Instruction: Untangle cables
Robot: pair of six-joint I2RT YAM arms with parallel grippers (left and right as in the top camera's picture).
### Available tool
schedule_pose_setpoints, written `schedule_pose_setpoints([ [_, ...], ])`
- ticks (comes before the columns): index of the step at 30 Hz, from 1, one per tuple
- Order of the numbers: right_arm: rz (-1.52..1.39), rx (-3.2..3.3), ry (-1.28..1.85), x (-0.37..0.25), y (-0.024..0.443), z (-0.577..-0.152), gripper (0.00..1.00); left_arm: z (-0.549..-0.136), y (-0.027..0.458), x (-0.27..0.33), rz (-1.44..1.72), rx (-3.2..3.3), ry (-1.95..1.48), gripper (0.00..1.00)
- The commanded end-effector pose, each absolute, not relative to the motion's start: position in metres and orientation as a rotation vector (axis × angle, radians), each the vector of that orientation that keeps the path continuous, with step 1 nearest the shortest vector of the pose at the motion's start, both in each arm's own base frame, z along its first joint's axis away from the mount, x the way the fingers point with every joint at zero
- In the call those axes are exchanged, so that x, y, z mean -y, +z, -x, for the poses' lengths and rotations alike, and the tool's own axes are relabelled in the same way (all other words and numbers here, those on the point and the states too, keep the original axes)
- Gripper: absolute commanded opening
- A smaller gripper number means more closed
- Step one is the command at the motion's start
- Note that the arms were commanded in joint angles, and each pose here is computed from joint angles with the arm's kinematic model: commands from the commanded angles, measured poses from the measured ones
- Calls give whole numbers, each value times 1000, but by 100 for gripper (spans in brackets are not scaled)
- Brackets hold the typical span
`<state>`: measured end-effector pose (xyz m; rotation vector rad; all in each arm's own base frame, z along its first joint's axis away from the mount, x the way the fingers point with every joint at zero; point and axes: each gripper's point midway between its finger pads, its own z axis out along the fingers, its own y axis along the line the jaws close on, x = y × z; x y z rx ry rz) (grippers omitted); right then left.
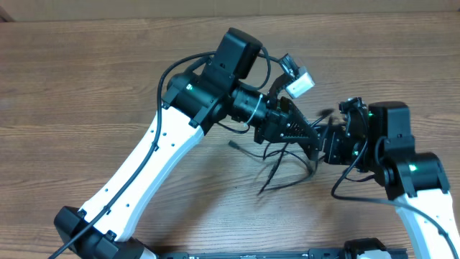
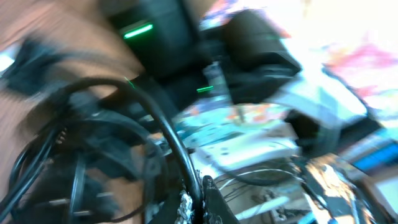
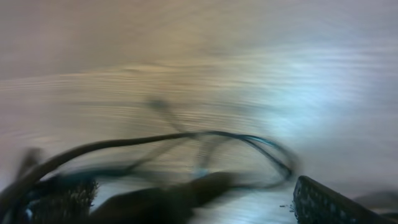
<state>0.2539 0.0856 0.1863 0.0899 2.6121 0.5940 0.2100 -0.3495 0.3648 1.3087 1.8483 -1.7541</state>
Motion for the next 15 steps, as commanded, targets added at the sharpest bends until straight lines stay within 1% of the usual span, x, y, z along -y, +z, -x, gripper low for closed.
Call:
schedule_pose_setpoints([
  [1,-270,-2743,259,-43,150,-252,100,-191,409,326,-1367,-1598,-1966,4],
  [5,-291,-2830,202,-37,137,-241,100,-202,419,309,-1320,-1561,-2022,4],
  [12,-297,-2856,188,-36,132,-239,100,-233,420,285,-1203,-1606,-1965,4],
  [15,-288,-2869,244,-43,133,-236,100,-248,414,279,-1154,-1654,-1895,4],
])
